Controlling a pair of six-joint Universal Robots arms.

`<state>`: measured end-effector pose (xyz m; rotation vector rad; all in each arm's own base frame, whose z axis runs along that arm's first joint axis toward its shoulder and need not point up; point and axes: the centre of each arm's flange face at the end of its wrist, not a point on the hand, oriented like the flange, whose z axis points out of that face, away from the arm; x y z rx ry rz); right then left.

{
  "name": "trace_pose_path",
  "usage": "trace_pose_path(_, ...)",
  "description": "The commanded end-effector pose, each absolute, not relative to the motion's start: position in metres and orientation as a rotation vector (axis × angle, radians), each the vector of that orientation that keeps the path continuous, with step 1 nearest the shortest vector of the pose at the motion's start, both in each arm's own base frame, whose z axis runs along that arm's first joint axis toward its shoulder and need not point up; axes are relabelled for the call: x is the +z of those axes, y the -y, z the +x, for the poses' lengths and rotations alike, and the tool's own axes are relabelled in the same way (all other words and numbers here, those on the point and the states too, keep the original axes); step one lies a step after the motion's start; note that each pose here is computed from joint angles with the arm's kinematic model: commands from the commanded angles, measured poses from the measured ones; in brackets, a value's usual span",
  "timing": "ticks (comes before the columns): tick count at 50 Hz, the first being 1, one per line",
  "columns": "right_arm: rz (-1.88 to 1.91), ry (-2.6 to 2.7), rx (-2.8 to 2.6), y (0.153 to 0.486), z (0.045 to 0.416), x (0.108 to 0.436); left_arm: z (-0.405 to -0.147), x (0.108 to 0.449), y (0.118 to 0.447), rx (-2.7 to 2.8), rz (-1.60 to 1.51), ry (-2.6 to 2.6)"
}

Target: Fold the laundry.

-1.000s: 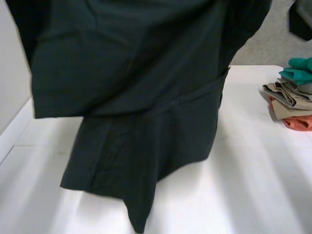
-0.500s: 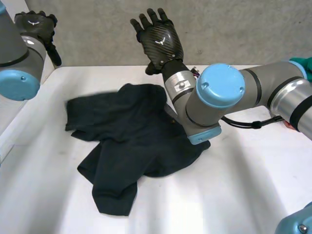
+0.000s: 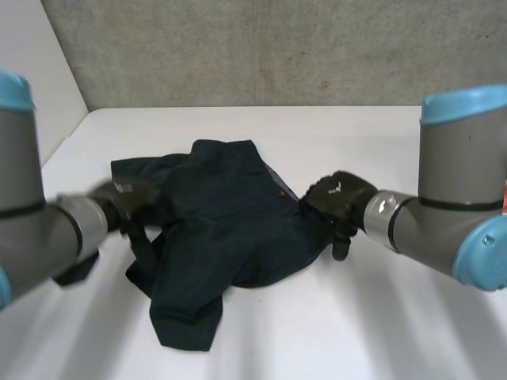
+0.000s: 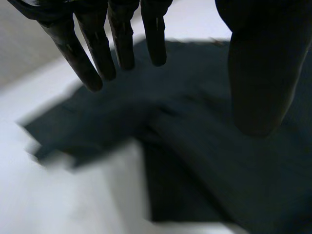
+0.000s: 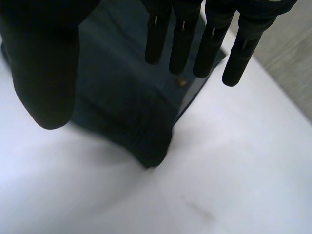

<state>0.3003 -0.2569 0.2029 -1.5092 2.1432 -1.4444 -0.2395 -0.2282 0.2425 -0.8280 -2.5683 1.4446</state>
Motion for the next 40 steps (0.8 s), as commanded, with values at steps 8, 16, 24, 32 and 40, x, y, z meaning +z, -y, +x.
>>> trace_pose_path(8,-1.418,-2.036,-1.589,0.268,0.310,0.139,-0.255,0.171,0.217,1.118,-0.876,2.603)
trace_pose_path(16,-1.391,-2.032,-1.644,0.274,0.316,0.122,-0.269,0.154,0.215,1.148,-0.929,2.627)
trace_pose_path(24,-1.284,-2.059,-1.766,0.279,0.302,0.158,-0.282,0.168,0.212,1.380,-0.930,2.570)
trace_pose_path(32,-1.284,-2.122,-1.802,0.278,0.271,0.220,-0.282,0.224,0.202,1.561,-0.948,2.435)
trace_pose_path(40,-1.432,-2.238,-1.717,0.245,0.233,0.293,-0.267,0.317,0.172,1.782,-1.076,2.245)
